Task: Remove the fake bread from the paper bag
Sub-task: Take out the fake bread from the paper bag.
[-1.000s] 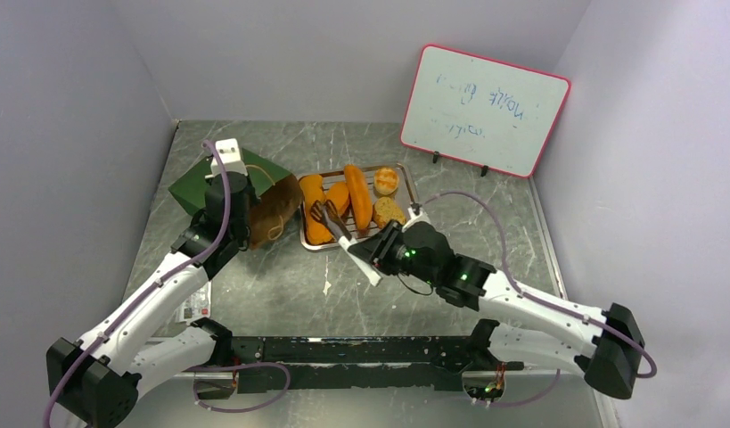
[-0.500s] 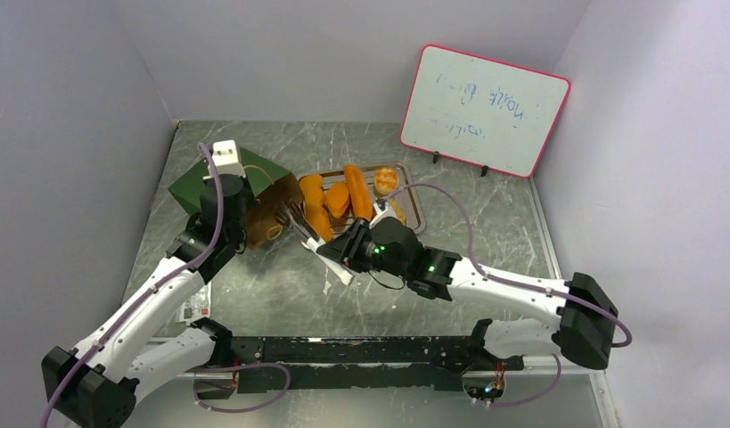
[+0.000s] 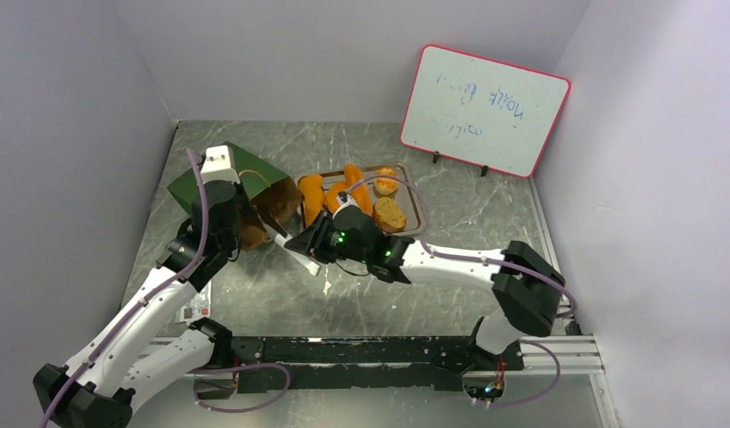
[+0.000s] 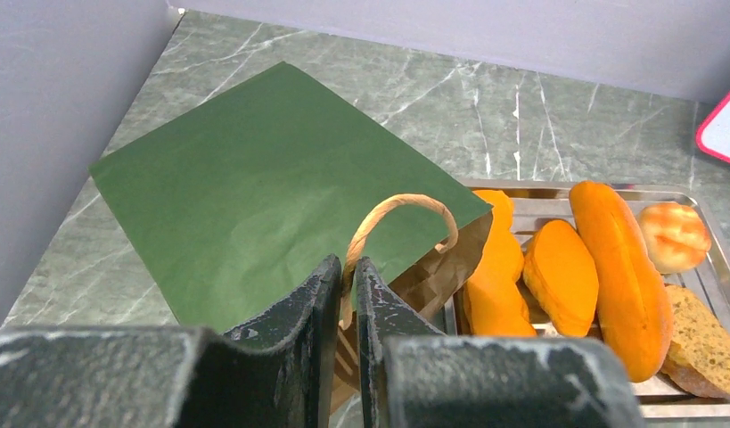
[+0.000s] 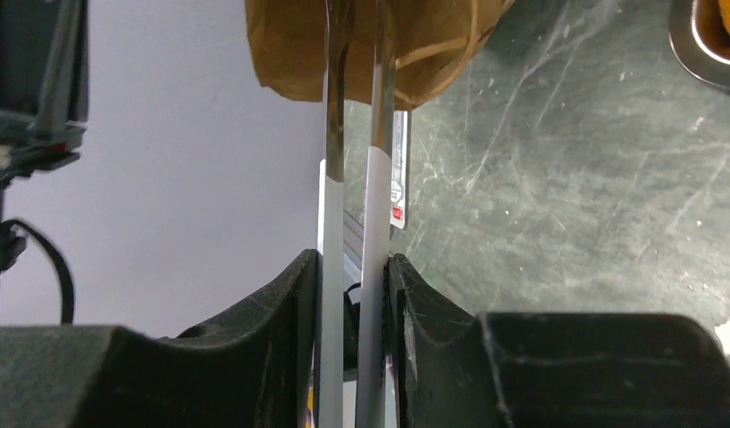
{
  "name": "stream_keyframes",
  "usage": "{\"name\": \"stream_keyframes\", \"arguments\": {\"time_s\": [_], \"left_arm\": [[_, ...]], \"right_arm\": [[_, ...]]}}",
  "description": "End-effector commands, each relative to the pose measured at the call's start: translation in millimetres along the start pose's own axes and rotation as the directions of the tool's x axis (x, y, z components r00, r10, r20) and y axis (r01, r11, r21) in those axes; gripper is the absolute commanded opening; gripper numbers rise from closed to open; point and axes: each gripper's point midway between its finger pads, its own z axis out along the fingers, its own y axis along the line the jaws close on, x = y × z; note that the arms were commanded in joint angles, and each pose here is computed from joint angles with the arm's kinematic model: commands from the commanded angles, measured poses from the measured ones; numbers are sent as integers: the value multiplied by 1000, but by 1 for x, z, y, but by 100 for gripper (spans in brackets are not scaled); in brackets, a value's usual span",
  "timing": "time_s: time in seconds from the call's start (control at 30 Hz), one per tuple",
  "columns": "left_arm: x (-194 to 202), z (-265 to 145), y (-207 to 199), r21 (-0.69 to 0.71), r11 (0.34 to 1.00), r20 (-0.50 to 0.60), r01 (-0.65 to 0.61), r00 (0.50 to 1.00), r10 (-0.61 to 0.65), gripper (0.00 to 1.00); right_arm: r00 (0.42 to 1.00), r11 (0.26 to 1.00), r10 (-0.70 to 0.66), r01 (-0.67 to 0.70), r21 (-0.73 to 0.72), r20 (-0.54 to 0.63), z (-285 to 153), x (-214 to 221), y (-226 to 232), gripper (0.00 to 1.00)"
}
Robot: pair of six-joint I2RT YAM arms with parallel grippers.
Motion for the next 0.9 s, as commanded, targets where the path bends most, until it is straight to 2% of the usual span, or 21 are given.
{"name": "stream_keyframes", "arguments": {"time_s": [0.0,0.07,0.4,0.47,0.87], "left_arm": [[3,-8,6,4,1000,-12,31,999,-31,7],[5,-11,7,3,999,-18,37,999,-37,7],[13,-17,7,24,998,-50,59,997,-58,7],[13,-18,6,24,995,-53,95,994,-93,7],[11,-20,1,51,993,-58,104,993,-101,7]], "right_arm": [[1000,994,20,-20,-107,-1,18,-10,26,30],[999,990,37,-38,-134,-7,30,-15,33,30],[993,984,113,-115,-133,-16,84,-32,9,31],[993,985,119,-120,-128,-16,92,-33,5,31],[988,985,153,-153,-82,1,128,-43,-27,35]]}}
